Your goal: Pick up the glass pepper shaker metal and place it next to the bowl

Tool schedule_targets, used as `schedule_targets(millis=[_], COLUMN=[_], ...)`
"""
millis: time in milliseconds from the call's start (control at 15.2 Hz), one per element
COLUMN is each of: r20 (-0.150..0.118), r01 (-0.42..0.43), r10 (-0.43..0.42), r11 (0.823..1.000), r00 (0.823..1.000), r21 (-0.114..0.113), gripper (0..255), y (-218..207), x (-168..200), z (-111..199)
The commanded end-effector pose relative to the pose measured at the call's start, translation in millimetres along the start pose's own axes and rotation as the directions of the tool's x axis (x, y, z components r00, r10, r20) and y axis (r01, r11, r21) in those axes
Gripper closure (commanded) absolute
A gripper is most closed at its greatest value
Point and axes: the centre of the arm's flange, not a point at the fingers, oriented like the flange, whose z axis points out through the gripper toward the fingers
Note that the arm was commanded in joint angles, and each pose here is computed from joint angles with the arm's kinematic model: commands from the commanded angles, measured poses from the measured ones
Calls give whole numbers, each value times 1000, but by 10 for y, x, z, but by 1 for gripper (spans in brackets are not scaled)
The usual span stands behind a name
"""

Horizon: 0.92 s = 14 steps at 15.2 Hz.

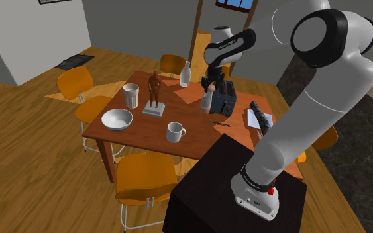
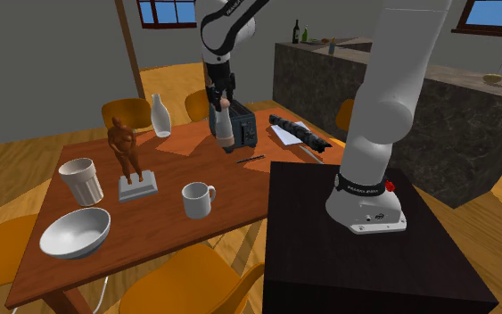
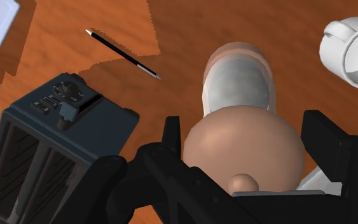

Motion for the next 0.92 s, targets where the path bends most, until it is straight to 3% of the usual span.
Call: schedule_targets(millis=[0, 528, 858], r20=[0, 0, 0], r01=[0, 0, 0], r10=[0, 0, 0], r11=[1000, 1000, 1000], r00=[1000, 1000, 1000], r21=[0, 0, 0], gripper=[255, 255, 255], y=[4, 63, -586], x=[17, 14, 86], z=[-114, -509, -609])
